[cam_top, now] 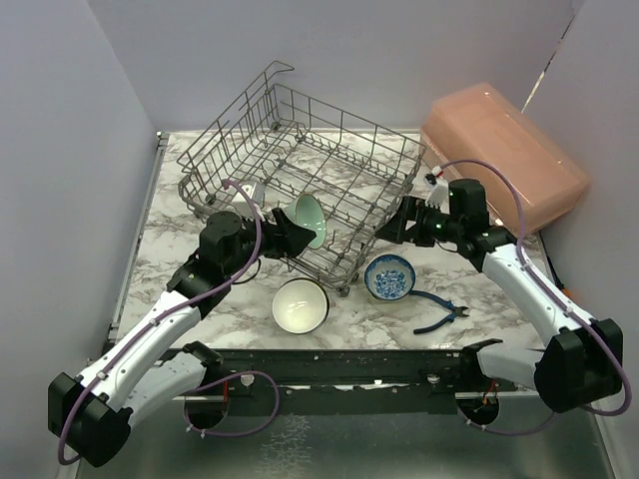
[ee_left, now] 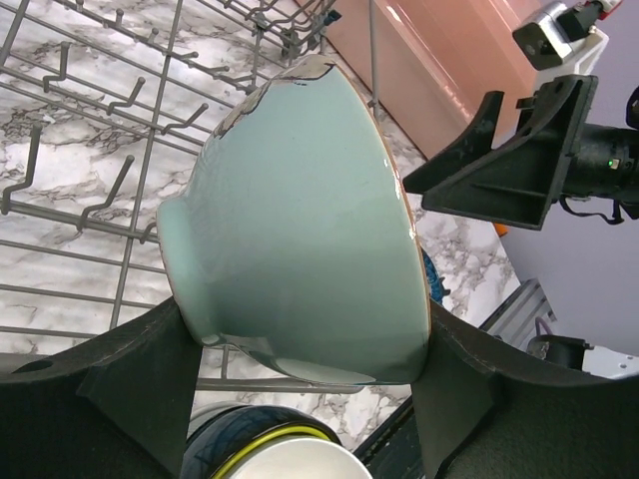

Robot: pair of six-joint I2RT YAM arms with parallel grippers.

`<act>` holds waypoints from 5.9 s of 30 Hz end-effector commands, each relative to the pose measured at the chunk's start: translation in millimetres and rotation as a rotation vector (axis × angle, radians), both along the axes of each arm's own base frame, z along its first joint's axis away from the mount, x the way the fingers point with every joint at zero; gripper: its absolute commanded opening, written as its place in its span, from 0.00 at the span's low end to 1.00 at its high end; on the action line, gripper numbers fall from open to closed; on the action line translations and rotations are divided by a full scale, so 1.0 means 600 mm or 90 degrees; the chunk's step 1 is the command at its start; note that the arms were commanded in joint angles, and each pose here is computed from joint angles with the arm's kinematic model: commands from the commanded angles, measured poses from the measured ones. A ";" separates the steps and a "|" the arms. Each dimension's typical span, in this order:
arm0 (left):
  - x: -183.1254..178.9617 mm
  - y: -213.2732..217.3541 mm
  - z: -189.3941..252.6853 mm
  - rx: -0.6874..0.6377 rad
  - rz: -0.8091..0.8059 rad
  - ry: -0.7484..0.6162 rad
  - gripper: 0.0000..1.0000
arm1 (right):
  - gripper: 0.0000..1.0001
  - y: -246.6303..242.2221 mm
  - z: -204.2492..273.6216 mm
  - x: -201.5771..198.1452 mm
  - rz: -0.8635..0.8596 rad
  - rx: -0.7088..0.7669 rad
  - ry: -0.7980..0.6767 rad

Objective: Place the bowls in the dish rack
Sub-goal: Adjust the dish rack at the center of the board, then place the bowl in the dish rack.

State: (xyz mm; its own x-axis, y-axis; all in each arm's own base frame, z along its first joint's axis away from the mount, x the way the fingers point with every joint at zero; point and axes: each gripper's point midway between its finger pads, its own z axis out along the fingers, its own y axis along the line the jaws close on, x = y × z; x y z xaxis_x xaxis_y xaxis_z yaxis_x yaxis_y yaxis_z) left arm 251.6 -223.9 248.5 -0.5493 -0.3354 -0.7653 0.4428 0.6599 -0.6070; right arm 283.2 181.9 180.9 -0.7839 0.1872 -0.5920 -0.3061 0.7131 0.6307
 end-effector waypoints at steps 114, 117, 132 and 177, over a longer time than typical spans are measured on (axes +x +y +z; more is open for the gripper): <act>0.065 -0.018 0.091 0.069 -0.017 -0.173 0.00 | 0.97 0.018 0.077 -0.013 0.023 0.028 -0.138; 0.072 -0.022 0.101 0.084 -0.025 -0.193 0.00 | 0.97 0.014 0.080 -0.007 0.022 0.010 -0.145; 0.083 -0.093 0.023 0.224 -0.159 -0.168 0.00 | 0.96 0.005 0.058 -0.004 0.010 -0.014 -0.135; 0.119 -0.147 -0.101 0.480 -0.095 -0.077 0.00 | 0.96 -0.009 0.061 -0.025 0.007 -0.035 -0.146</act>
State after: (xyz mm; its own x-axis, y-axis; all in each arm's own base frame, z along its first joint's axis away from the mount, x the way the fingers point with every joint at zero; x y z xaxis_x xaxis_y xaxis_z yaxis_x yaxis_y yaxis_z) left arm 309.2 -318.3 172.5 -0.4450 0.4163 -0.7929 0.6725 0.7400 0.0111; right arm 269.2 181.6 216.6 -0.6416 0.1477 -0.7527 -0.4481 0.7243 0.5240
